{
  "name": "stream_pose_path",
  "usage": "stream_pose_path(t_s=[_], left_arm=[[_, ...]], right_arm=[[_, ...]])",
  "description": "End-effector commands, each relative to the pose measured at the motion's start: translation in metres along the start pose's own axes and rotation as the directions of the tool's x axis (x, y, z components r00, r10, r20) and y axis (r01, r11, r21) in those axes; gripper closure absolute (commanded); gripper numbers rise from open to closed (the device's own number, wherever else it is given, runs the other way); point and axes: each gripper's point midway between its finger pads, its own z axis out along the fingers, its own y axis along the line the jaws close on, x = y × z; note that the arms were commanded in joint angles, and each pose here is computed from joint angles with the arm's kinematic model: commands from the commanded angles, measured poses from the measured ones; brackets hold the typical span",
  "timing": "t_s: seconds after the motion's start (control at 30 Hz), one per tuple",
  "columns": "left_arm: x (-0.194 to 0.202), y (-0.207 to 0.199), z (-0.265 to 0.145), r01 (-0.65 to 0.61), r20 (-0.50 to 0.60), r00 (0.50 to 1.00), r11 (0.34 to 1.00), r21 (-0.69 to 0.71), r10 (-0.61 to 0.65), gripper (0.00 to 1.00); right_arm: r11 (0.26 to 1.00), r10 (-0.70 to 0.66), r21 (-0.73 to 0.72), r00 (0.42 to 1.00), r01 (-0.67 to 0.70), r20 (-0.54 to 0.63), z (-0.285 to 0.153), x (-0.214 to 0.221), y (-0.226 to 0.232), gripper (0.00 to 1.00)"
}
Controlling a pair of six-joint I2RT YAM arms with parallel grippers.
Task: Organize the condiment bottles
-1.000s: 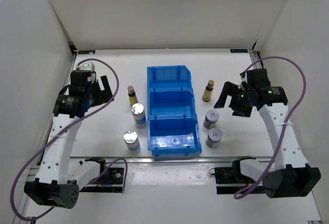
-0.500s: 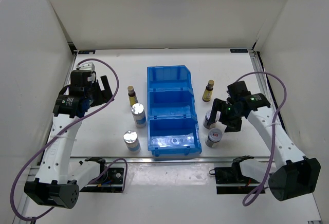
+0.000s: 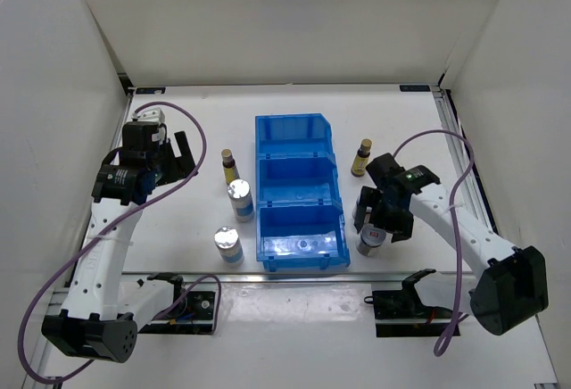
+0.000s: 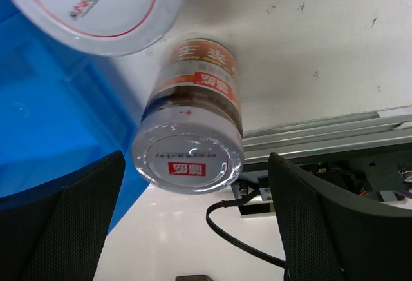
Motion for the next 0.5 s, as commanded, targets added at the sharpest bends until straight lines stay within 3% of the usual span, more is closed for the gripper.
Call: stream_pose_path(t_s=[0.0,0.27,0.37,0.47], left_arm=[[-0.002,0.000,-0.007,0.001,0.023,1.000,1.000,0.011,-0.001,0.00],[-0.002,0.000,-0.007,0.001,0.023,1.000,1.000,0.011,-0.001,0.00],[-0.002,0.000,-0.007,0.001,0.023,1.000,1.000,0.011,-0.001,0.00],[-0.001,0.000,-0.005,0.000,0.014,1.000,1.000,0.008,0.000,0.00]], right_arm=[[0.998,0.039,0.050,0.999,-0.039,0.002,0.007,0.003,-0.008,0.06],[0.999,0.041,0.012,0.999,-0.041,-0.027,0.018,0.014,-0.003,0.23],[0.999,0.041,0.012,0.999,-0.041,-0.027,0.020,0.014,-0.003,0.33],[0.999,0.037,0.008,0.999,-0.037,-0.025,0.014,0.016,-0.001,0.53]])
